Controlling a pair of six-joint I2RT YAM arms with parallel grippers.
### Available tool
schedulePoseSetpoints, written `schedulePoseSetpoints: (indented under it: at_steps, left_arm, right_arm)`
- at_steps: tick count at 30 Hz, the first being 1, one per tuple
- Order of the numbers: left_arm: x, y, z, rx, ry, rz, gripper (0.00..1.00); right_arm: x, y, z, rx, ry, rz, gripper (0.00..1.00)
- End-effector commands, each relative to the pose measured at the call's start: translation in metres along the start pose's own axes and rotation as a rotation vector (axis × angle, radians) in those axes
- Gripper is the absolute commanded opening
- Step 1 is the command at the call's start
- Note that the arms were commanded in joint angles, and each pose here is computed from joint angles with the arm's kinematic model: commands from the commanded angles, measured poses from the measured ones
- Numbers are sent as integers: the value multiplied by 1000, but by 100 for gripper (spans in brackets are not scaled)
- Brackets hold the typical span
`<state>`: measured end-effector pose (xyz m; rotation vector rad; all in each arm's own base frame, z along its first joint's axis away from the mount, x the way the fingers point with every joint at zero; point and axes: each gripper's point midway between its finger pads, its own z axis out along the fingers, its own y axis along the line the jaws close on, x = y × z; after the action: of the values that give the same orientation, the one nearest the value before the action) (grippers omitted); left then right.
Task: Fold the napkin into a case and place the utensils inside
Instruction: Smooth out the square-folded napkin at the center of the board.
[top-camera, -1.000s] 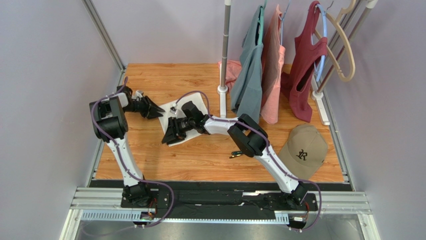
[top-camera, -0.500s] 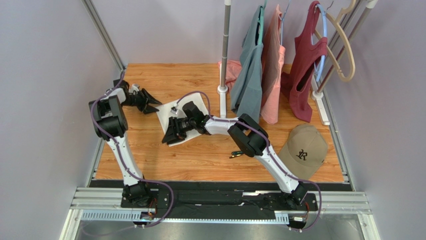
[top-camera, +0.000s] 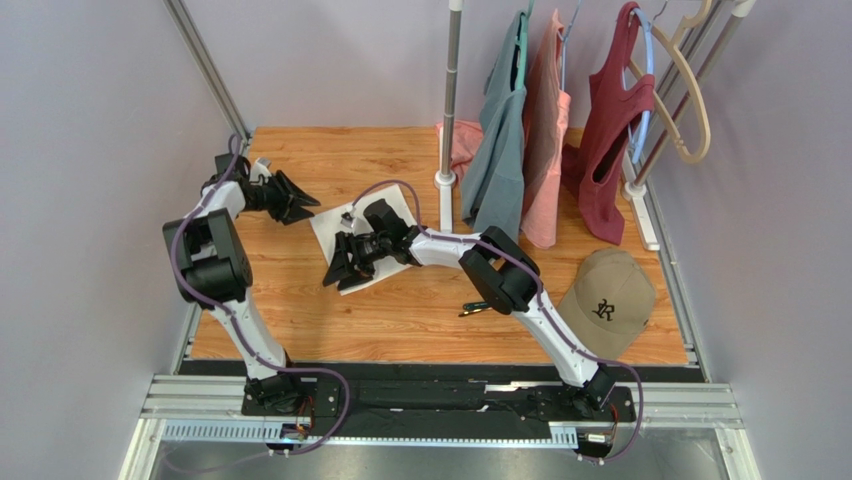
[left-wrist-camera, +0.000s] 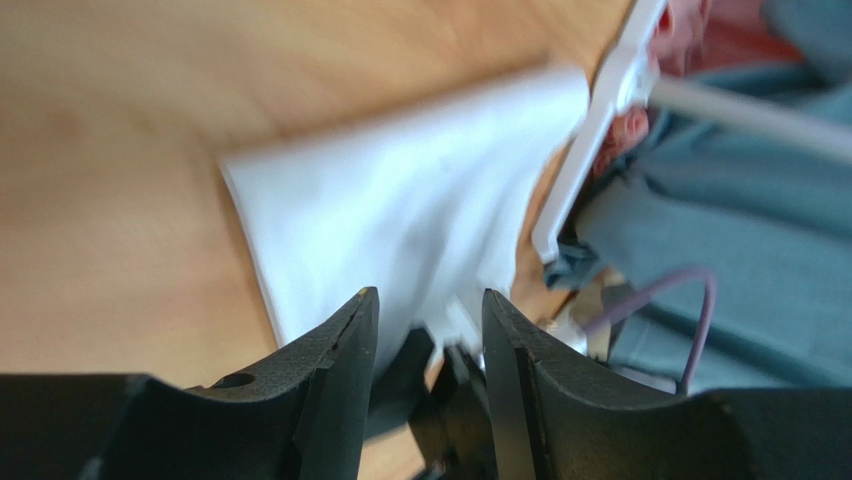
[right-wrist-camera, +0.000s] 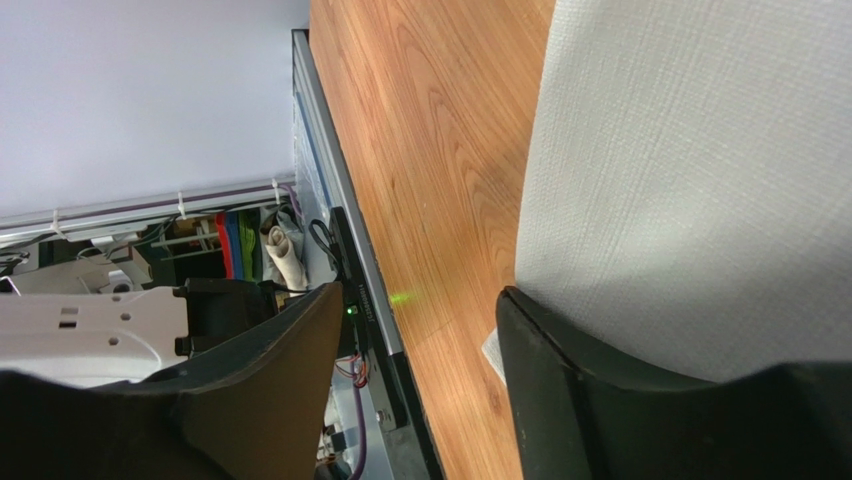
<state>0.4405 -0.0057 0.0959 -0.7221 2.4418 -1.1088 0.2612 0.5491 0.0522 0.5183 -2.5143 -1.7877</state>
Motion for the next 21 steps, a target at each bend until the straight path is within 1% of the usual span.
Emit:
schedulePoseSetpoints:
  at_steps: [1,2,3,4,5,6,7,8,9,11,12,13,14,15,16,17,18,19,20,21]
  left_arm:
    - [29,-40,-34,103,-108,60,48]
    - [36,-51,-44,124,-136,57,47]
    - [50,-41,-40,116,-122,25,46]
    - [53,-44,-41,139,-135,38,46]
    - [60,-48,-43,152,-132,20,44]
    - [72,-38,-38,144,-112,-12,43]
    - [74,-38,-35,146,-120,-19,42]
    - [80,-35,-33,136,-123,-25,39]
    - [91,-22,-28,114,-113,-61,37]
    - [93,-16,-25,111,-133,-80,33]
    - [99,-10,-21,113,-131,-89,30]
    - [104,-9,-18,113,-125,-101,29]
    - [110,-11,-13,121,-106,-94,27]
    - [117,-9,-9,116,-89,-96,26]
    - [124,-9,-3,109,-69,-83,25]
    - [128,-6,2,101,-55,-87,23]
    - [133,-2,7,97,-44,-90,22]
    - [134,-2,9,111,-38,-94,21]
    - [137,2,13,108,-30,-106,19]
    - [140,7,14,98,-23,-117,18]
  right_arm:
    - [-44,59,-47,-13,-82,-124,67]
    - [-52,68,-57,-10,-104,-143,73]
    - [-58,71,-63,2,-121,-148,75]
    - [-69,71,-73,7,-149,-159,76]
    - [-76,74,-79,6,-164,-166,78]
    - [-88,76,-87,16,-196,-173,79]
    - [-97,75,-92,25,-217,-179,80]
    - [-104,74,-96,35,-236,-181,80]
    - [-116,61,-104,63,-267,-158,80]
    - [-135,61,-113,67,-317,-156,80]
    - [-145,47,-112,94,-348,-143,80]
    - [-160,56,-117,80,-380,-167,80]
    - [-166,53,-116,81,-390,-171,80]
    - [-172,36,-109,98,-398,-151,80]
    - [-176,30,-104,100,-403,-153,80]
    - [-189,45,-107,75,-432,-190,80]
    - [-193,45,-105,63,-439,-184,80]
    - [-196,32,-98,60,-436,-178,79]
    - [-202,40,-97,35,-459,-207,79]
    - [-205,35,-96,37,-475,-196,79]
